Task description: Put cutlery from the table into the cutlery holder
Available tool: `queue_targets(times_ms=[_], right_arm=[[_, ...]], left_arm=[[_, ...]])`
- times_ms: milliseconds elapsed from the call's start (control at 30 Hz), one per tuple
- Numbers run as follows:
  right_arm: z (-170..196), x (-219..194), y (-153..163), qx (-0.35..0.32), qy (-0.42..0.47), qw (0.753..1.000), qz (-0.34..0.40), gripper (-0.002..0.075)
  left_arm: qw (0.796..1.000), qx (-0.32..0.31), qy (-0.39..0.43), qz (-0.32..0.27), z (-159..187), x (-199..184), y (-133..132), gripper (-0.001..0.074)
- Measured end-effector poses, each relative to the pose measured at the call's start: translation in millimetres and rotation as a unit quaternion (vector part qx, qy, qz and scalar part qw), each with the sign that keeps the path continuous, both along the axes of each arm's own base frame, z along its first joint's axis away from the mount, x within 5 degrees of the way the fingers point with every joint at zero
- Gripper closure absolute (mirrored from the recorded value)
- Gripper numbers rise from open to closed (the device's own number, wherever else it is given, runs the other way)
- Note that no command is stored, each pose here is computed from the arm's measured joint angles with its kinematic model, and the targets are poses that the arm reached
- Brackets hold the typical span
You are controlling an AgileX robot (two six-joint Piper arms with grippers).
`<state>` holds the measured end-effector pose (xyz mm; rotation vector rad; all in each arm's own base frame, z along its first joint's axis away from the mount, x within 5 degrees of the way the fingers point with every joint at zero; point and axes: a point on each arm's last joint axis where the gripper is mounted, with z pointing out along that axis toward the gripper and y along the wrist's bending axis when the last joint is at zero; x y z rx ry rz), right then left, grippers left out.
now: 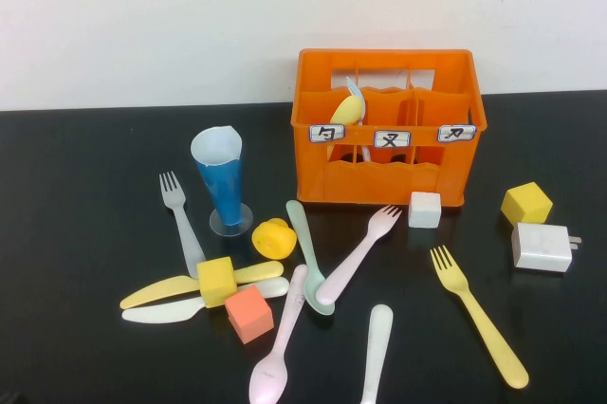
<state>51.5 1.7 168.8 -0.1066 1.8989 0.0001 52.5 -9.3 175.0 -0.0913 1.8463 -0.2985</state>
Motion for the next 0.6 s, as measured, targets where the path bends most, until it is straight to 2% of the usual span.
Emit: queue_targets(times_ms=[67,133,167,233,300,467,533,600], right_arm=[[0.0,0.0,0.0,0.000,0.000,1.000,0.000,0.0729],[0.0,0.0,0.0,0.000,0.000,1.000,0.000,0.0729],[0.0,0.0,0.0,0.000,0.000,1.000,0.000,0.0729],[0.0,0.0,0.0,0.000,0.000,1.000,0.000,0.0729],[0.0,0.0,0.0,0.000,0.000,1.000,0.000,0.0729],[0.0,0.0,0.0,0.000,0.000,1.000,0.000,0.0729],[0.0,0.0,0.0,0.000,0.000,1.000,0.000,0.0729],[0.0,0.0,0.0,0.000,0.000,1.000,0.000,0.0729]], left_arm=[[0.993,-0.121,-0.013,0.009,4.7,1.1,-3.6,0.0736],[0.963,-0.268,-0.029,0.021,13.3,2.0,-5.5,0.0736],[0.940,-0.337,-0.040,0.029,18.0,2.5,-5.0,0.0736],[0.905,-0.420,-0.059,0.041,24.4,3.1,-2.5,0.0736],[0.890,-0.446,-0.080,0.049,28.4,3.5,0.6,0.0736],[0.885,-0.451,-0.102,0.057,31.6,3.6,3.6,0.0736],[0.895,-0.428,-0.108,0.055,31.7,3.6,3.6,0.0736],[0.918,-0.382,-0.097,0.037,33.6,2.5,-0.1,0.0736]])
